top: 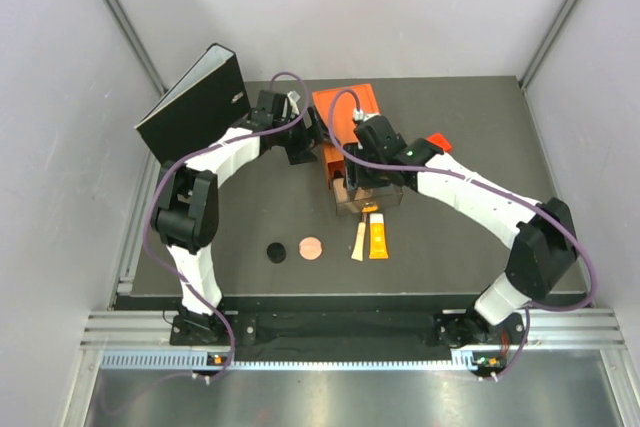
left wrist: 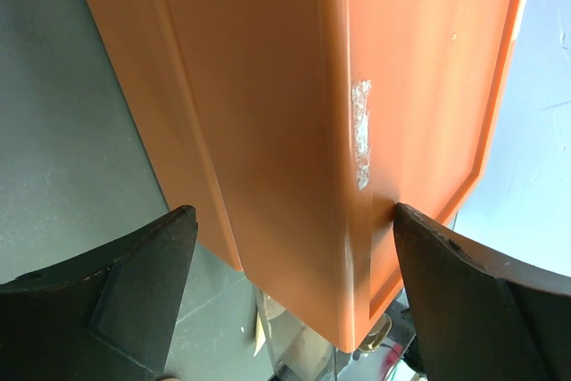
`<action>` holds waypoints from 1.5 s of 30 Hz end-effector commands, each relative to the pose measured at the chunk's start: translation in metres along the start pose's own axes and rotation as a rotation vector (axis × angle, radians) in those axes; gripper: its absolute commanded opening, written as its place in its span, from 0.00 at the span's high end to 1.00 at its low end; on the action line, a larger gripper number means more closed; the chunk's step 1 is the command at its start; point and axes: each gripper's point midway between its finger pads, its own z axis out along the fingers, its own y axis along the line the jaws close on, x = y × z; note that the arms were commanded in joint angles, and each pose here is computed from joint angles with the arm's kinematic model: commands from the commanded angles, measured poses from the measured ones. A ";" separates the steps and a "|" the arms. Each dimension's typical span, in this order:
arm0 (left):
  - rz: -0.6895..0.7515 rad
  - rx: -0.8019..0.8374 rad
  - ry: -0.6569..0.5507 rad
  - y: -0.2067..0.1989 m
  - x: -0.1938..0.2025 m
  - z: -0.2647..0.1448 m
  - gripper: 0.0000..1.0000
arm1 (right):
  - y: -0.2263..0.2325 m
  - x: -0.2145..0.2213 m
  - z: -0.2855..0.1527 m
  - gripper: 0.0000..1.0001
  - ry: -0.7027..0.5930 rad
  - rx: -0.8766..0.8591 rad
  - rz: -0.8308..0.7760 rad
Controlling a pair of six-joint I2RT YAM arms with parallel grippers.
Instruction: Organize the makeup
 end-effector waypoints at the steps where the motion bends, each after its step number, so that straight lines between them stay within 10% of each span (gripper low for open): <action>1: -0.027 -0.165 0.071 0.048 0.024 0.011 0.06 | 0.014 -0.019 -0.012 0.47 -0.055 -0.032 0.004; 10: -0.029 -0.160 0.072 0.047 0.022 0.013 0.06 | 0.005 -0.053 -0.083 0.30 -0.241 -0.022 0.036; 19: -0.018 -0.142 0.071 0.041 0.020 0.011 0.06 | -0.029 0.014 -0.108 0.21 -0.178 -0.018 0.047; 28: -0.017 -0.129 0.091 0.042 0.025 0.013 0.06 | -0.053 0.100 -0.075 0.22 -0.072 -0.067 0.052; 45: -0.015 -0.146 0.130 0.050 0.035 0.013 0.06 | -0.047 0.112 0.000 0.27 -0.134 -0.035 0.045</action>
